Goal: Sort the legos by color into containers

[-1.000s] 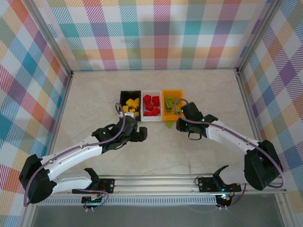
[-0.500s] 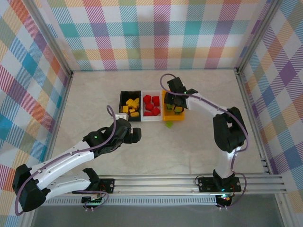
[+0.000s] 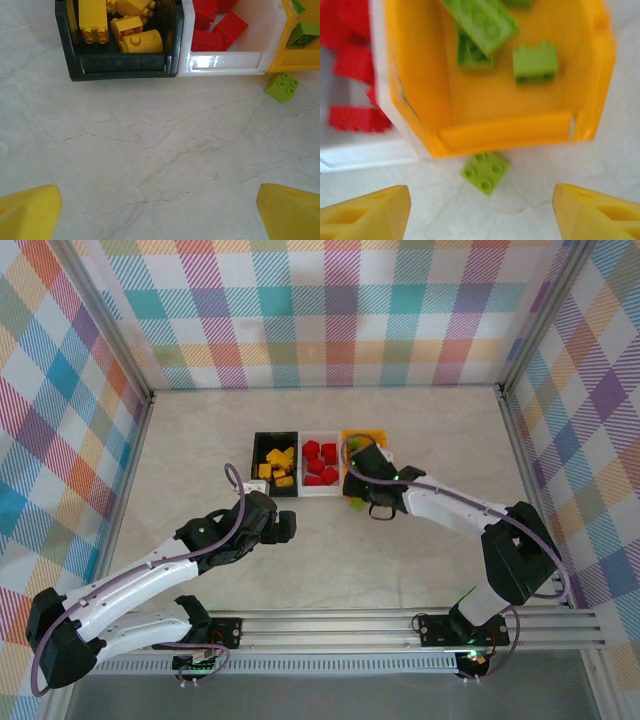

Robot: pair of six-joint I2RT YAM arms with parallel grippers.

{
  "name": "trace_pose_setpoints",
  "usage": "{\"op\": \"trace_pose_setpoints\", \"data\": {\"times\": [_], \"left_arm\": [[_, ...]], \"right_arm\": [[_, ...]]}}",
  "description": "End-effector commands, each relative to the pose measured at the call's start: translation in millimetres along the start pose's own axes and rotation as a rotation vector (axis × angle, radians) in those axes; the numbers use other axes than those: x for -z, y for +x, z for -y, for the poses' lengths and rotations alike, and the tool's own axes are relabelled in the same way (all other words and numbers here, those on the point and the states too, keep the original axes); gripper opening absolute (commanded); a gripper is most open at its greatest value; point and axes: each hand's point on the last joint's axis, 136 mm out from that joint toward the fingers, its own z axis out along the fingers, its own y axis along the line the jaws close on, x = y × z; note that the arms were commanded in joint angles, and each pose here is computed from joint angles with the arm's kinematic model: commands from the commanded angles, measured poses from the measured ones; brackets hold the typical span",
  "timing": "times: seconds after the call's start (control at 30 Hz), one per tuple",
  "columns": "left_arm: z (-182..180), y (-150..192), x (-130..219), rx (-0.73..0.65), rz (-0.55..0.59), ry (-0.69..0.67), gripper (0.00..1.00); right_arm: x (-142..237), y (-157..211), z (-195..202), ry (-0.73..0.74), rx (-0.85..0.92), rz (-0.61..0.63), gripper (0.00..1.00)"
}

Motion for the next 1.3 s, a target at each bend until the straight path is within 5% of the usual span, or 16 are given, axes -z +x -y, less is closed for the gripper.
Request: {"op": "trace_pose_setpoints", "data": {"times": [0.0,0.43,0.7,1.0,1.27], "left_arm": [[-7.2,3.6,-3.2,-0.004,0.011,-0.025,1.0],[-17.2,12.7,-4.3,0.006,0.01,-0.04,1.0],[-18.9,12.8,-4.6,0.004,0.008,-0.048,1.0],[-23.0,9.5,0.2,0.009,0.017,-0.062,1.0],[-27.7,2.7,4.7,0.018,0.043,-0.088,1.0]], "right_arm": [[-19.2,18.6,8.5,0.029,-0.078,-0.04,0.76],[-64.5,15.7,-2.8,0.102,-0.008,-0.069,0.76],[-75.2,32.0,8.4,0.147,-0.006,-0.123,0.67],[-58.8,46.5,16.5,0.091,-0.007,-0.141,0.38],[1.8,20.8,3.4,-0.041,0.072,-0.059,0.35]]}}
